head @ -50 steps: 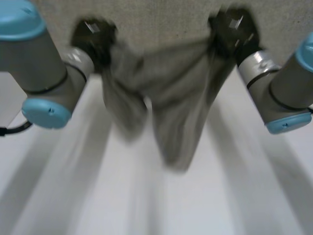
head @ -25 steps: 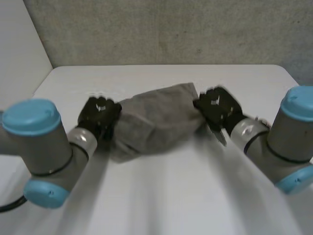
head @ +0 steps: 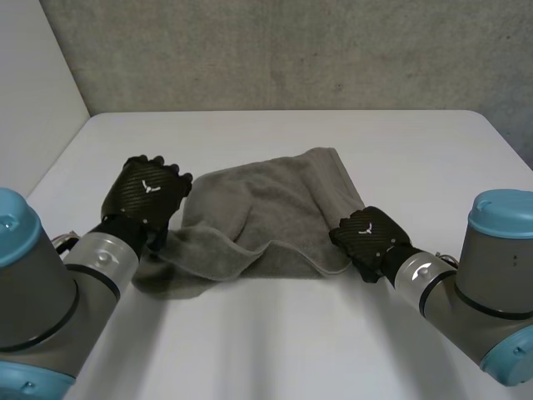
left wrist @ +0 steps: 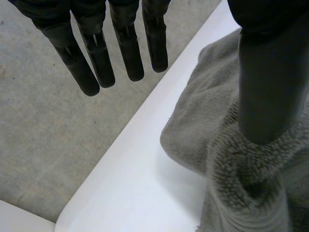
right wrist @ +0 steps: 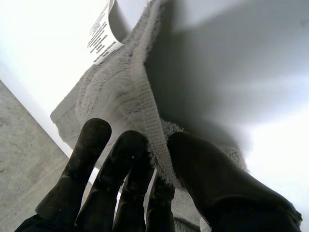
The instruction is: Fold the towel.
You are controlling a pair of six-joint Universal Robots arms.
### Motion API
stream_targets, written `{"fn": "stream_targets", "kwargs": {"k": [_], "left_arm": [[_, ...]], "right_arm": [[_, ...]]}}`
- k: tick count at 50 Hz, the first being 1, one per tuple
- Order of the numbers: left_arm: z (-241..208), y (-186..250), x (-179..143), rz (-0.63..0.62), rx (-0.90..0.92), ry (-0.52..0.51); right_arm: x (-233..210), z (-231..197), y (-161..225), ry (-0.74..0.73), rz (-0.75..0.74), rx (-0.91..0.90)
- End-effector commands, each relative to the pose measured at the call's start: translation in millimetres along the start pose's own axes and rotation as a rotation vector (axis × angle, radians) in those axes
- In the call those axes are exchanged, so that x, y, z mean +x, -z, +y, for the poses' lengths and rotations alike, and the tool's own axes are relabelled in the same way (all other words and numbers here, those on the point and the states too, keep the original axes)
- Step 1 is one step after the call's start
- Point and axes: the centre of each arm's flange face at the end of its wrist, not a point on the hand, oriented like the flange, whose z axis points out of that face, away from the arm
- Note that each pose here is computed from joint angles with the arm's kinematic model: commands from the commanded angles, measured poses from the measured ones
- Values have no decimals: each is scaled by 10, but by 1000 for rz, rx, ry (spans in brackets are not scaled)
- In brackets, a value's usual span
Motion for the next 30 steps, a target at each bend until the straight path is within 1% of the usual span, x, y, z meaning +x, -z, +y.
{"fn": "stream_targets", "kwargs": {"k": [1,3,6,8,9,11,12,14,15,16,19,20,25,30], "left_arm": [[-5,-97,-94,43,2,17],[22,-183,-107,101,-1,37],[59,-246,-87,137,-18,50],[103,-323,-50,206,-76,82],[103,-323,-50,207,-77,82],[188,-392,-57,265,-173,125],[188,-392,-57,265,-174,125],[272,-438,-57,329,-256,170],[272,-438,-57,330,-256,170],[284,-452,-46,361,-276,188],[309,-504,-26,393,-286,215],[310,-504,-26,393,-286,215],[361,-547,-29,389,-312,287],[353,-527,-23,391,-319,307]], "right_arm": [[27,66,-8,-9,6,-16],[29,73,-10,-10,6,-18],[27,77,-11,-10,6,-19],[27,77,-11,-10,6,-19],[27,77,-11,-10,6,-19],[22,84,-11,-11,4,-22],[22,84,-11,-11,4,-22],[22,84,-11,-11,4,-22],[22,84,-11,-11,4,-22],[22,84,-11,-11,4,-22],[19,89,-13,-10,3,-23],[19,89,-13,-10,3,-23],[3,107,-20,-6,-3,-28],[6,111,-26,-4,-1,-31]]}}
